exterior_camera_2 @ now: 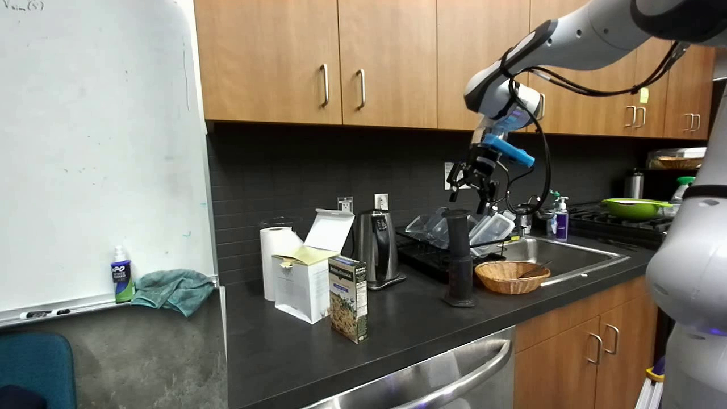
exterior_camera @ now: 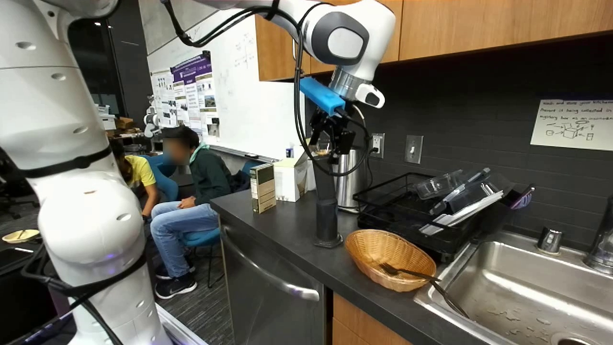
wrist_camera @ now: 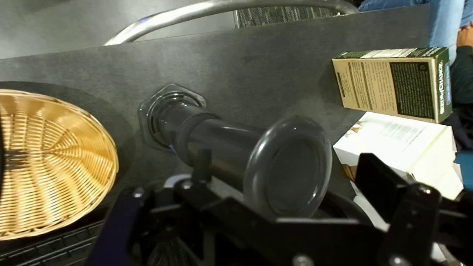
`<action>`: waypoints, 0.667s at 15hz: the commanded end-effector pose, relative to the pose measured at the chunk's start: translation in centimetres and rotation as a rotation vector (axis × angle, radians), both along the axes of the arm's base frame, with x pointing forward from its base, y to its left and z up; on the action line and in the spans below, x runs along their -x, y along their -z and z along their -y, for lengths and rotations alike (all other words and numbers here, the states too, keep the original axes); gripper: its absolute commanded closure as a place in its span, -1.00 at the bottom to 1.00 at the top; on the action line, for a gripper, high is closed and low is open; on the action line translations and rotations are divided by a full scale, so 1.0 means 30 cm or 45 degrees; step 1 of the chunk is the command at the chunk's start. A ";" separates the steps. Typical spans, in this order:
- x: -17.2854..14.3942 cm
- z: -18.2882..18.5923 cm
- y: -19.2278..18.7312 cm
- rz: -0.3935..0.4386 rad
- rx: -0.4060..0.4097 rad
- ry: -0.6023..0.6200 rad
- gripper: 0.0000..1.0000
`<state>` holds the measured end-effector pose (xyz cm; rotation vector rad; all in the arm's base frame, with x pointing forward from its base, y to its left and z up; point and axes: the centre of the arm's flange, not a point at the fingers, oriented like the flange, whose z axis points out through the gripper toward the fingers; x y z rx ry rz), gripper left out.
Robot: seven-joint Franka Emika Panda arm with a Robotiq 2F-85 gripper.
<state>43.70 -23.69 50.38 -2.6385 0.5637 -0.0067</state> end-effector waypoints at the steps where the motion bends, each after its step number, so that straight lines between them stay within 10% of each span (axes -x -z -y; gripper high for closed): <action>1: 0.040 -0.037 -0.049 0.007 0.042 0.000 -1.00; 10: 0.079 -0.092 -0.161 0.059 0.125 -0.043 -1.00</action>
